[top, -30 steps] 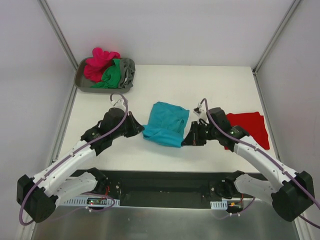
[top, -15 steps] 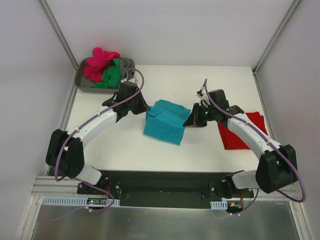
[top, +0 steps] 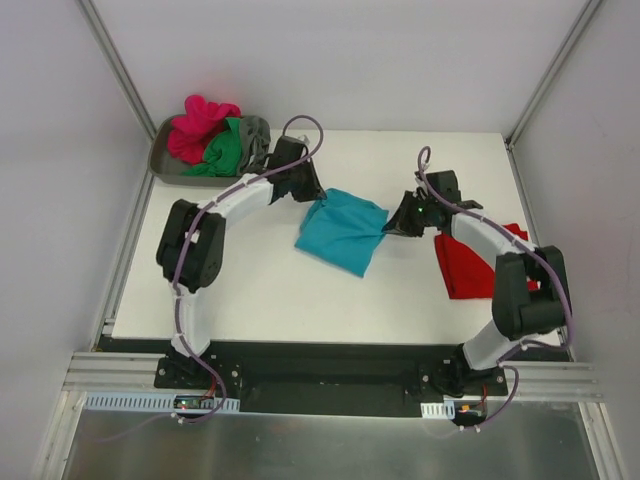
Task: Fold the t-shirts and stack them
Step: Fold the long partially folded tshirt into a neat square, then smooth out wrinkles on the folded tshirt
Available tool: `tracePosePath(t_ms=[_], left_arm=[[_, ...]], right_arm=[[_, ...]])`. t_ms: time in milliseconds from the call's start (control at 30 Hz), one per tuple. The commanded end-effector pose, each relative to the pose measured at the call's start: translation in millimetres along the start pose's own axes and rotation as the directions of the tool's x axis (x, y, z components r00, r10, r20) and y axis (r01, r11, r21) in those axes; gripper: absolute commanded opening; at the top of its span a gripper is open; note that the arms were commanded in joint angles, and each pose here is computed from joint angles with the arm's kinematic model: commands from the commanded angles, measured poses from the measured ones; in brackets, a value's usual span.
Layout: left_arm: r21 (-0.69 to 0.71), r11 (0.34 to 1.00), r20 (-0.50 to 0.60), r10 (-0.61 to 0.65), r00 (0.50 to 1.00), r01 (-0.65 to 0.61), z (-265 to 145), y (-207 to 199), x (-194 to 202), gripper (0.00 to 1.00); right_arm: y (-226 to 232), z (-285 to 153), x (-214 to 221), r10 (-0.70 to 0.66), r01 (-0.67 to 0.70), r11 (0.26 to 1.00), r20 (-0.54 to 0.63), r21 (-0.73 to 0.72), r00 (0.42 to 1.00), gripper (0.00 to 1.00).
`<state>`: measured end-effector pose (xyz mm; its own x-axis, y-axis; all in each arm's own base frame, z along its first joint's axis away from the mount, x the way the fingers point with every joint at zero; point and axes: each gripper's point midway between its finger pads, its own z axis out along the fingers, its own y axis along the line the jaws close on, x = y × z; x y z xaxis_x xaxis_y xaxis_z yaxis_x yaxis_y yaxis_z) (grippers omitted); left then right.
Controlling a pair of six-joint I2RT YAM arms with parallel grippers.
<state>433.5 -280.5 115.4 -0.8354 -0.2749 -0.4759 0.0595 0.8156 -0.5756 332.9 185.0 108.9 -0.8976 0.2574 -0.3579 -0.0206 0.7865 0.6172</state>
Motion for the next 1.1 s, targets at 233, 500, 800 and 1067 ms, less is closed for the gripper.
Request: tracePosePath(t_ms=[233,500,800,1067], left_arm=[[0.128,0.99,-0.007,0.056,0.998,-0.054,70.9,-11.3,-44.0,0.5],[0.117,0.985,0.12,0.114,0.986,-0.128,13.9,-33.9,-71.5,0.99],[0.254,0.962,0.045,0.089,0.995,-0.097,-24.5,-58.3,-25.9,0.99],[0.29,0.953,-0.213,-0.027,0.977,0.089,14.9,-32.6,54.7,0.99]], right_arm=[[-35.1,50.7,-117.1,-0.04,0.031,0.998,0.177,0.055,0.983,0.41],[-8.1,7.4,-101.1,-0.125,0.119,0.992,0.179,0.043,0.976,0.88],[46.0,12.2,-33.1,-0.223,0.233,0.968,0.1,-0.099,0.97,0.96],[34.2,65.3,-6.8,-0.2,0.204,0.97,0.041,-0.134,0.979,0.96]])
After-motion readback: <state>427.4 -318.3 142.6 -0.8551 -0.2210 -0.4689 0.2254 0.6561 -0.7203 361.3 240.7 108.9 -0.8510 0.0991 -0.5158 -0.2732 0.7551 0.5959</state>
